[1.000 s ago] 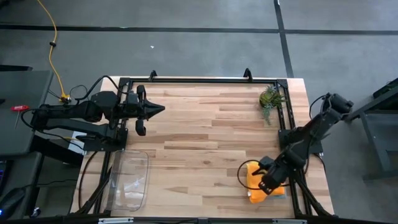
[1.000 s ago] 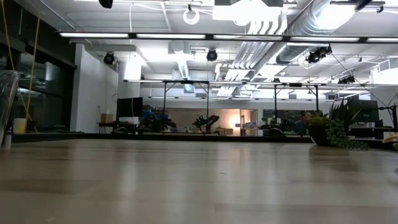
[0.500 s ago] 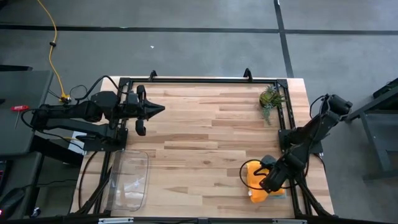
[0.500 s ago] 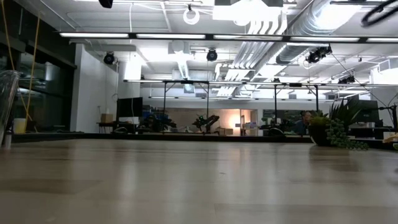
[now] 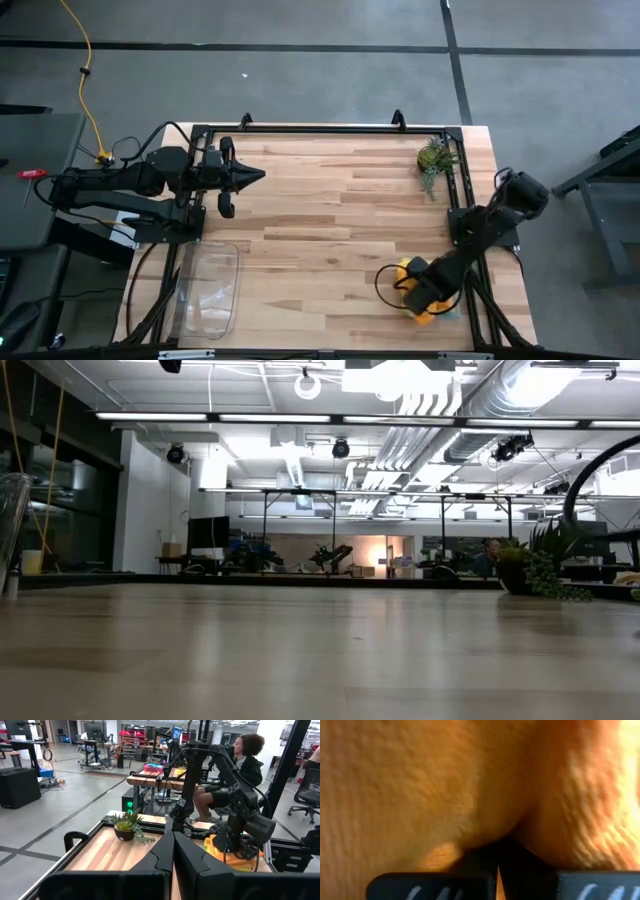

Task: Fold microfiber towels
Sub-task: Put the stacked microfiber cloths into the transparent bin

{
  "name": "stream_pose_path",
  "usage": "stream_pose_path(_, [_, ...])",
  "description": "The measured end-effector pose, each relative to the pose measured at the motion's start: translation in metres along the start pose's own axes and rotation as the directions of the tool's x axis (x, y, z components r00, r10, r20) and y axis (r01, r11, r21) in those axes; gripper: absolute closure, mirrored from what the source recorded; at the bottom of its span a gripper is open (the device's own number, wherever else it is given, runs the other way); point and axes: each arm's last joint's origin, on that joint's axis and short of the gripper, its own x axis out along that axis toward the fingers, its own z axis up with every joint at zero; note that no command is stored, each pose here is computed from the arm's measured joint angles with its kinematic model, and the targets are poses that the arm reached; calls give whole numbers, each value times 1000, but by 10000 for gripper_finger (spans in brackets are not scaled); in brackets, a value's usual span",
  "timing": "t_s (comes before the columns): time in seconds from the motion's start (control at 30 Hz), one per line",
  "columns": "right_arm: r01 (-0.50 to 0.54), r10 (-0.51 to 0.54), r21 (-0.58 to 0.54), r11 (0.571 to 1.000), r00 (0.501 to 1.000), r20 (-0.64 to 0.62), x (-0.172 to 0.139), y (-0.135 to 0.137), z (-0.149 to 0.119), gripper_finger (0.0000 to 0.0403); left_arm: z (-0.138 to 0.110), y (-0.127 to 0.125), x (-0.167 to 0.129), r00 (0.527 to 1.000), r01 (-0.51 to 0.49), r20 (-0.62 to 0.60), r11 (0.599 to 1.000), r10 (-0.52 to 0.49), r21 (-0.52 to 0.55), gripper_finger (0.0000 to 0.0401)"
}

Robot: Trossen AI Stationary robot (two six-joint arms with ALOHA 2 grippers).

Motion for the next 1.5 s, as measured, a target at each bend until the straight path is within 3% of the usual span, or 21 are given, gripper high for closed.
stream_pose_path(0.3, [39, -40, -37, 999, 999, -33, 7, 4, 25, 403, 0, 0, 0, 1000, 0, 1, 1000, 0, -3, 401])
stream_pose_path(0.5, [1, 12, -108, 994, 992, 123, -5, 3, 59, 403, 0, 0, 0, 1000, -1, 1, 1000, 1, -3, 401])
stream_pose_path(0.73, [-56, 122, -232, 971, 952, 280, -19, 3, 117, 403, 0, 0, 0, 1000, 0, 0, 1000, 0, -24, 401])
stream_pose_path(0.93, [-176, 279, -267, 947, 865, 418, -36, -2, 178, 403, 0, 0, 0, 1000, 0, -1, 1000, 0, -26, 401])
stream_pose_path(1.1, [-333, 388, -200, 922, 763, 518, -48, -16, 229, 403, 0, 0, 0, 1000, 1, -1, 1000, -1, -28, 401])
stream_pose_path(1.2, [-448, 462, -166, 879, 706, 536, -49, -22, 256, 403, 0, 0, 0, 1000, 1, -1, 1000, -1, -27, 401])
stream_pose_path(1.33, [-558, 573, -211, 802, 622, 534, -42, -21, 281, 403, 0, 0, 0, 1000, 1, -4, 1000, -1, -29, 401])
stream_pose_path(1.5, [-627, 682, -299, 720, 556, 475, -26, -5, 290, 403, 0, 0, 0, 1000, 1, -4, 1000, -1, -29, 401])
